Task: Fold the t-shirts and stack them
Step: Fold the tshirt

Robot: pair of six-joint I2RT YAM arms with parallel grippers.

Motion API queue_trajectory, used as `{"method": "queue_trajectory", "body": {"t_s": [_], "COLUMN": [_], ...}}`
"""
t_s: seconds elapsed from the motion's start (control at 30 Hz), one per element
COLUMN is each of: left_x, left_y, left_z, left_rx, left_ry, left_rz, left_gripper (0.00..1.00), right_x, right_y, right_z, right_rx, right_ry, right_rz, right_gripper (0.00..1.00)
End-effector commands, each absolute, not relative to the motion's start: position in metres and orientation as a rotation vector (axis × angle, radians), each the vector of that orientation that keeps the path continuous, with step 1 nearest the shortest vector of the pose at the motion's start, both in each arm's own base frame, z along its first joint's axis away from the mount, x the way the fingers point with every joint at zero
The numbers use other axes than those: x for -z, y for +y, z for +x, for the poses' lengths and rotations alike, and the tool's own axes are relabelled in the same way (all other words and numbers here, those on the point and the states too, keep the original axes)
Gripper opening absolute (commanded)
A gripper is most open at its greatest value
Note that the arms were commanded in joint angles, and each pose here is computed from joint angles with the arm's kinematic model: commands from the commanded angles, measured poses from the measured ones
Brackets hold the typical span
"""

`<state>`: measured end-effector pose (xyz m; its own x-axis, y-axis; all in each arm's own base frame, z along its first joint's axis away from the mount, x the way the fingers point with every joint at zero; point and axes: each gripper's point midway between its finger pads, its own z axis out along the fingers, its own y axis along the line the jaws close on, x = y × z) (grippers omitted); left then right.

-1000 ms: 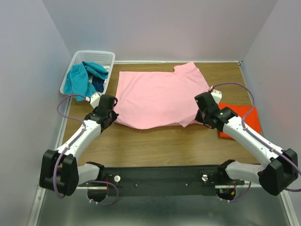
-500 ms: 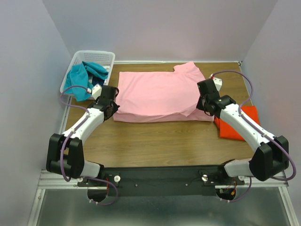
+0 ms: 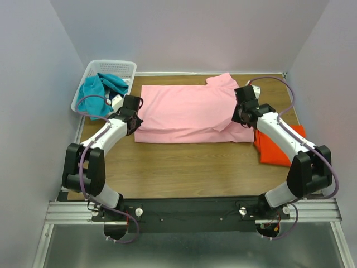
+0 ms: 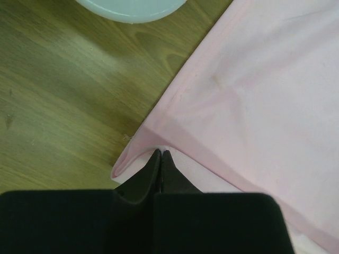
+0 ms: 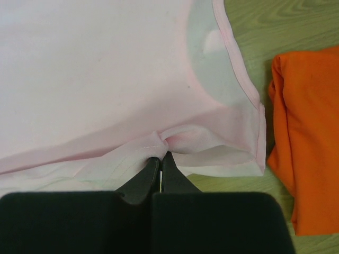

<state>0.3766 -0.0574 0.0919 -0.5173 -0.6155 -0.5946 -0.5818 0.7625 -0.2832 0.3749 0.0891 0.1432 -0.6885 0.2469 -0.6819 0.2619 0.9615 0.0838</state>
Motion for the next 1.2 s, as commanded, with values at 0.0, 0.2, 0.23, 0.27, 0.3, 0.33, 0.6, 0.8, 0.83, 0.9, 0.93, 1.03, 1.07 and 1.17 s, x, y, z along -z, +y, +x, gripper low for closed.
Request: {"method": "queue_trajectory", "body": {"t_s": [0.0,0.2,0.23,0.27,0.3,0.33,0.6,0.8,0.83,0.9,0.93,1.03,1.07,1.17], "left_x": [-0.097,-0.09,-0.087,-0.086,-0.086,-0.085,-0.072,-0.061,-0.06,-0.06,-0.061,-0.07,-0.076,-0.095], "left_y": [-0.044,-0.04,-0.04,-0.038,-0.038,-0.038,-0.038,-0.036,-0.035,-0.035,-0.035,-0.036,-0.037,-0.043], "left_z": [0.39,0.4,0.401,0.402,0.404,0.406,0.422,0.434,0.435,0.438,0.44,0.443,0.445,0.447], "left_rx": [-0.005,-0.034,-0.038,-0.042,-0.042,-0.04,-0.067,-0.082,-0.083,-0.079,-0.076,-0.06,-0.048,0.005], "left_ry": [2.217,2.224,2.226,2.228,2.226,2.227,2.253,2.264,2.265,2.267,2.264,2.253,2.244,2.223], "left_rz": [-0.902,-0.91,-0.919,-0.921,-0.916,-0.913,-0.898,-0.901,-0.901,-0.898,-0.894,-0.878,-0.873,-0.844], "left_gripper": [0.0,0.0,0.0,0.0,0.0,0.0,0.0,0.0,0.0,0.27,0.54,0.85,0.87,0.9], "right_x": [-0.149,-0.139,-0.136,-0.134,-0.133,-0.131,-0.107,-0.086,-0.083,-0.083,-0.082,-0.076,-0.078,-0.081], "right_y": [0.092,0.094,0.093,0.092,0.091,0.092,0.097,0.097,0.097,0.099,0.099,0.102,0.104,0.11], "right_z": [0.395,0.409,0.412,0.414,0.416,0.418,0.441,0.462,0.464,0.473,0.479,0.487,0.49,0.49], "right_rx": [-0.013,-0.01,-0.007,-0.005,-0.004,-0.006,-0.017,-0.012,-0.011,-0.019,-0.017,-0.029,-0.046,-0.086], "right_ry": [2.344,2.366,2.372,2.377,2.377,2.382,2.432,2.457,2.462,2.455,2.452,2.458,2.453,2.455], "right_rz": [0.331,0.324,0.324,0.326,0.329,0.325,0.31,0.328,0.321,0.318,0.316,0.309,0.309,0.299], "right_gripper": [0.01,0.01,0.01,0.01,0.01,0.01,0.01,0.01,0.01,0.01,0.03,0.17,0.29,0.82]}}
